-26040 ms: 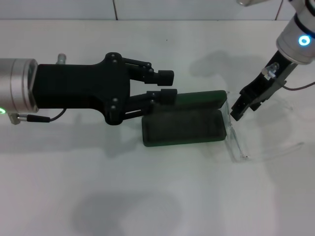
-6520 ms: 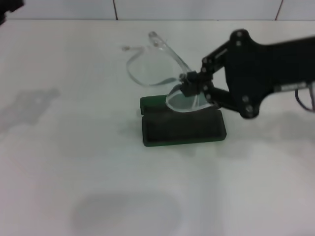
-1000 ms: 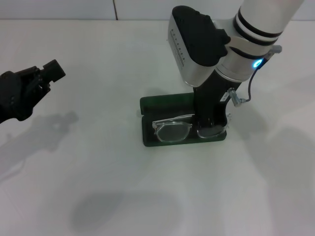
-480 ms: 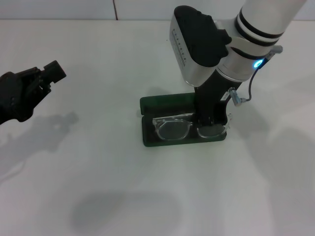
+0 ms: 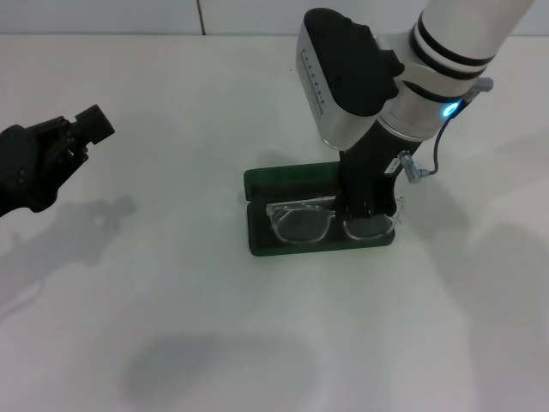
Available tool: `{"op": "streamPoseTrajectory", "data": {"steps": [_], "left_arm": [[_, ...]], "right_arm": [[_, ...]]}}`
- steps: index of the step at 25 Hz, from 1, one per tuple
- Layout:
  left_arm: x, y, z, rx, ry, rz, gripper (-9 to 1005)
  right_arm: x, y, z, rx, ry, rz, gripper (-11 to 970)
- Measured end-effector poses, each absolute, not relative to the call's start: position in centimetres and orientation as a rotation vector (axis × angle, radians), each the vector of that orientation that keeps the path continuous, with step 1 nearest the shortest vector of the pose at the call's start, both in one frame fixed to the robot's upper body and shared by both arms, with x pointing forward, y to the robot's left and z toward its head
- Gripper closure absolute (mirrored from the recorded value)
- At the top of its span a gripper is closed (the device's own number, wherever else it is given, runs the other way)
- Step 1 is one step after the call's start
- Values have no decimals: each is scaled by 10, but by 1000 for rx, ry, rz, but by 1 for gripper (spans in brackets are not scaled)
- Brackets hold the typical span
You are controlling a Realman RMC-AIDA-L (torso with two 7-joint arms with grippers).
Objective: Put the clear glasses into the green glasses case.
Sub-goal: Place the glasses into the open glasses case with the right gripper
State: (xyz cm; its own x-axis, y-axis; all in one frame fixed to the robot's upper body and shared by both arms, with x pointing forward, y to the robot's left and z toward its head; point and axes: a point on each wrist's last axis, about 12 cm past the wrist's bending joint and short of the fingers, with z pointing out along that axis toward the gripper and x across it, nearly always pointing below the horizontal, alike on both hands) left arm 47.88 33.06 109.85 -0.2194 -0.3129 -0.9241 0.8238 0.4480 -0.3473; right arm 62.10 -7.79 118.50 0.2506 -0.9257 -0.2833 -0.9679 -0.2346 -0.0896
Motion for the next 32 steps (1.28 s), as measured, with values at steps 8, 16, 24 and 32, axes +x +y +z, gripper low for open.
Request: {"op": "streamPoseTrajectory", "data": {"steps": [8,16,24,32], "left_arm": [[479,331,1099,485,1428,-1122,939],[479,331,1099,486,1429,-1121,939],[479,331,1099,485,1430,-1121,940],[478,333,1101,491,1419,-1124,940]], "right_arm": [[621,-78,1185,-2283,1765,244,867],[622,-78,1185,-2279,1766,240,809],[622,-82,1189,-2266,1760,183,810],[611,-88,1201,-2241,1735,153,809]]}}
